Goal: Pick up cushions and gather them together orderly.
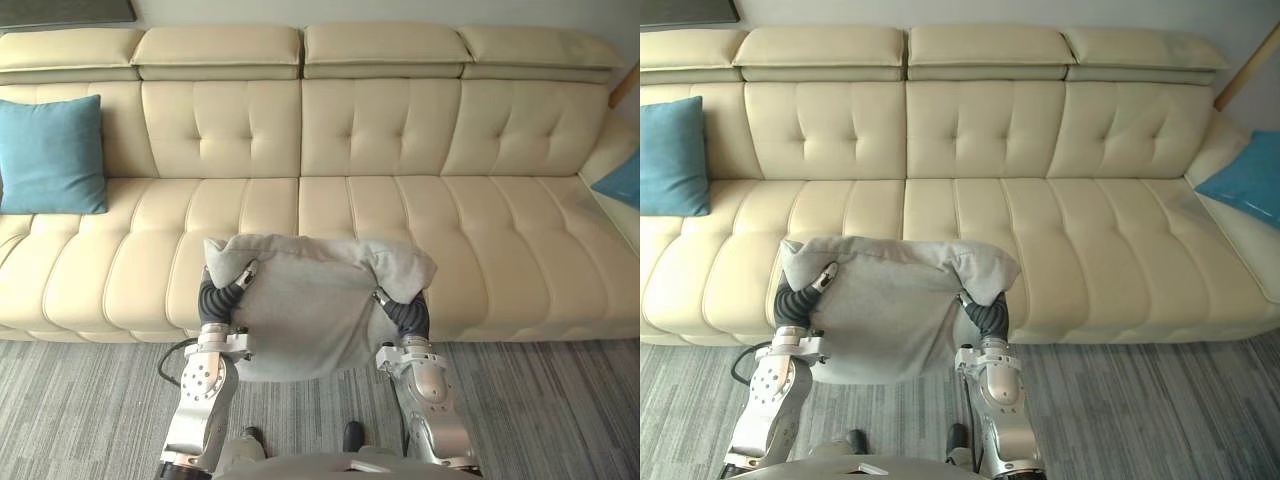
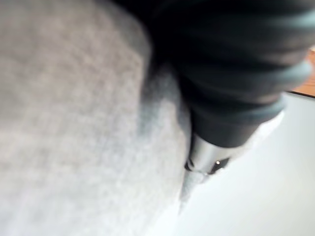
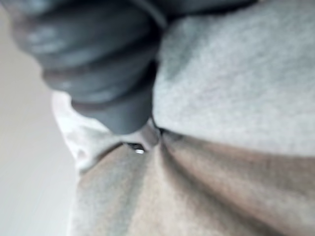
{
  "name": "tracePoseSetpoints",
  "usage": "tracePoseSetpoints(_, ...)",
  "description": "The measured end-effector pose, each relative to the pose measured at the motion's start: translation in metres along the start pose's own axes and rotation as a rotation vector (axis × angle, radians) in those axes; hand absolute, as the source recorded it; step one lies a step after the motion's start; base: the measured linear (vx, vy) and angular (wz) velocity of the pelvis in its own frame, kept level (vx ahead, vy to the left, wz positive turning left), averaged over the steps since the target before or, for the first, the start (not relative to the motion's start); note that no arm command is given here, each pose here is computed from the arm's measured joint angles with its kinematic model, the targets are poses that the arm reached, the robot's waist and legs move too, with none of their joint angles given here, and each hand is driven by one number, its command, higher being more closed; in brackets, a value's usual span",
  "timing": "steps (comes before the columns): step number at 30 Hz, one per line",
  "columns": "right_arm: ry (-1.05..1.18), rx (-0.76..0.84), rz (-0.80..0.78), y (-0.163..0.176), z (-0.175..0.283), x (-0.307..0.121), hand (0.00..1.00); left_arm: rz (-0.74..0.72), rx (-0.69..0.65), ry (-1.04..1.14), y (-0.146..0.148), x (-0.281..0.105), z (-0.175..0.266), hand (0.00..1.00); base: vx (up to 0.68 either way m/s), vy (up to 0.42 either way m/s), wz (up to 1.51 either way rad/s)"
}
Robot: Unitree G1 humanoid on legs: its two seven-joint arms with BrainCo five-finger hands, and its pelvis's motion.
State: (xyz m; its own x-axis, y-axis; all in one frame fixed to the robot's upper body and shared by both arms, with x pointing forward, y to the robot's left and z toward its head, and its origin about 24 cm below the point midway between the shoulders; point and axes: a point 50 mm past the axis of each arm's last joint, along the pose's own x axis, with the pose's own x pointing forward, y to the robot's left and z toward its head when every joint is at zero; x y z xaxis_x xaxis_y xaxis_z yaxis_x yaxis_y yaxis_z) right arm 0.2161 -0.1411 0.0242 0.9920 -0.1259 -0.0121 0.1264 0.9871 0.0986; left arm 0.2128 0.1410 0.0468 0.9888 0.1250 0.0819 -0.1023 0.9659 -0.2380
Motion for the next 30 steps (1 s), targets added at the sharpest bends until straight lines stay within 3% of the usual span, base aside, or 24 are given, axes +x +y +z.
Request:
tracePoseSetpoints(14,0.027,-0.015,0.075,0.015,-0.007,0.015,1.0,0.065,0.035,0.009,0.015,0.0,0.0,1.0,0.01,0.061,-0.09)
tracePoseSetpoints(25,-0.061,-0.051,0.025,-0.011,0.017,-0.004,1.0,-0.004,-0.049,0.063,-0.005,-0.002,-0.012,1.0,0.39,-0.188,0.26)
tracePoseSetpoints(30,-0.052,-0.043,0.0,-0.017,0.017,-0.012,1.0,-0.008,-0.073,0.077,-0.007,-0.007,-0.015,1.0,0.29,0.072,-0.22)
